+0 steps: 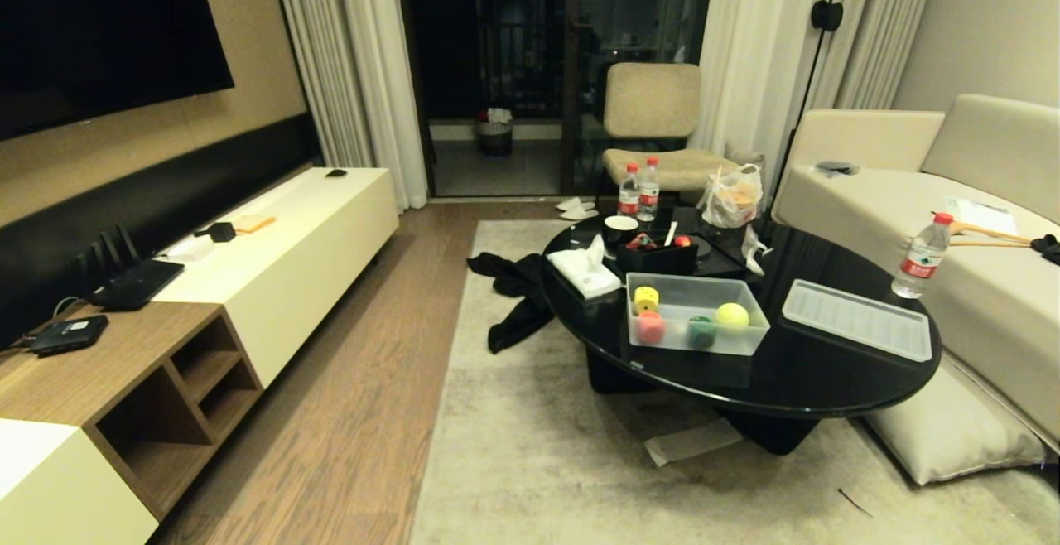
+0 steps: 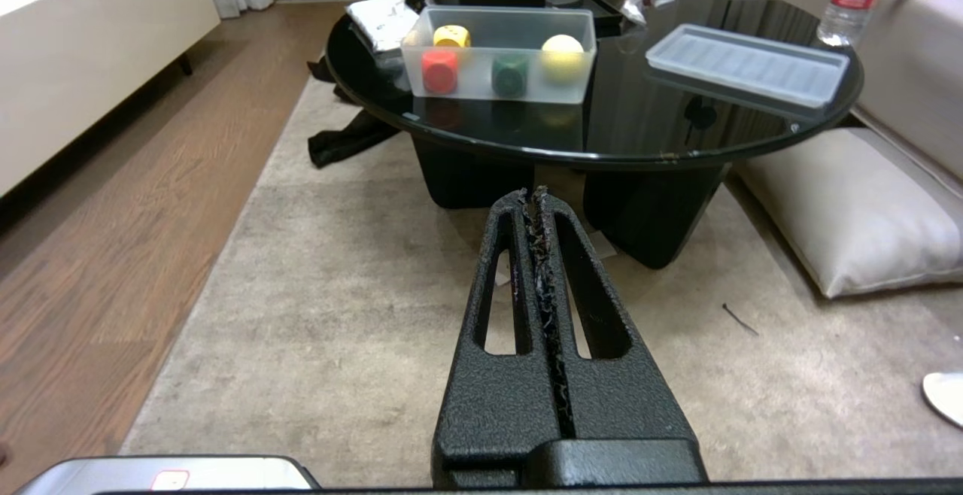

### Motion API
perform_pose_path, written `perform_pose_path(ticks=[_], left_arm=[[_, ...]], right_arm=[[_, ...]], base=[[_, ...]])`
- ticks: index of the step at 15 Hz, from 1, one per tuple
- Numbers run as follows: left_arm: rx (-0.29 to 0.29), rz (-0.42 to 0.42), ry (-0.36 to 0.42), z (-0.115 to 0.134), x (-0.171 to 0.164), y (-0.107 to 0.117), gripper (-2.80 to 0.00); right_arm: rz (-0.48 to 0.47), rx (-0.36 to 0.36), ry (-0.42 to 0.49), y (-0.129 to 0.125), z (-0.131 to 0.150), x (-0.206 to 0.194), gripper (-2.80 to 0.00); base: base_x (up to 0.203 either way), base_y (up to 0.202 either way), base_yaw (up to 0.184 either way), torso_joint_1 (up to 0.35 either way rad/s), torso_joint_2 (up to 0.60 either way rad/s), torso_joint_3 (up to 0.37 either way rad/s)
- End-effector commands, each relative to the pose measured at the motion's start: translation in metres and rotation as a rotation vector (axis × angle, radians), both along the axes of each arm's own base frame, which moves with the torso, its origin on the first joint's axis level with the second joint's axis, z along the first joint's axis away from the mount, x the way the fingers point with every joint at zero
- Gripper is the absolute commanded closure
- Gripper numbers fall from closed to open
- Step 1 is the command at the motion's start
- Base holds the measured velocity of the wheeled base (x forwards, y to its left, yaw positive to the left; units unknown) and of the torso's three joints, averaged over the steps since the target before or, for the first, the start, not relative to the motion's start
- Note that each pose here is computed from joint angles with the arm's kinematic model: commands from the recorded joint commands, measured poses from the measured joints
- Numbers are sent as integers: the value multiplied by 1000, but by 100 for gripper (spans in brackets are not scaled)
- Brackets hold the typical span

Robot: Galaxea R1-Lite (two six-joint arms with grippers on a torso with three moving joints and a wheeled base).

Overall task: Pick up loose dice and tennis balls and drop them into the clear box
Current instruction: Put the ball in the box

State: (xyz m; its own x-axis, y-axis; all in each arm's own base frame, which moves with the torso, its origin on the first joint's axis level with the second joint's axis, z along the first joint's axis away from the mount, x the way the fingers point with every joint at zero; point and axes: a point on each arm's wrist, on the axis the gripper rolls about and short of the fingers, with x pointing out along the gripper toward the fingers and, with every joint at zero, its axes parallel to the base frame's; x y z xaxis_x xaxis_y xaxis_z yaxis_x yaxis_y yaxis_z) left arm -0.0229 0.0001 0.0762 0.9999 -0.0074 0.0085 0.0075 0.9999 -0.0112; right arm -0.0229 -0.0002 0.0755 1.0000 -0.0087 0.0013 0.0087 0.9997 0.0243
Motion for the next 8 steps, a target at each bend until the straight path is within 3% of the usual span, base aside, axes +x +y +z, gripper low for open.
perform_pose_path(ticks=[1,8], left_arm=[[-1,0,2,0,0,0,0],[0,0,2,0,0,0,0]], right_arm=[[1,0,3,0,0,0,0],[2,0,3,0,0,0,0]], base=[[0,0,0,0,0,0],[0,0,0,0,0,0]])
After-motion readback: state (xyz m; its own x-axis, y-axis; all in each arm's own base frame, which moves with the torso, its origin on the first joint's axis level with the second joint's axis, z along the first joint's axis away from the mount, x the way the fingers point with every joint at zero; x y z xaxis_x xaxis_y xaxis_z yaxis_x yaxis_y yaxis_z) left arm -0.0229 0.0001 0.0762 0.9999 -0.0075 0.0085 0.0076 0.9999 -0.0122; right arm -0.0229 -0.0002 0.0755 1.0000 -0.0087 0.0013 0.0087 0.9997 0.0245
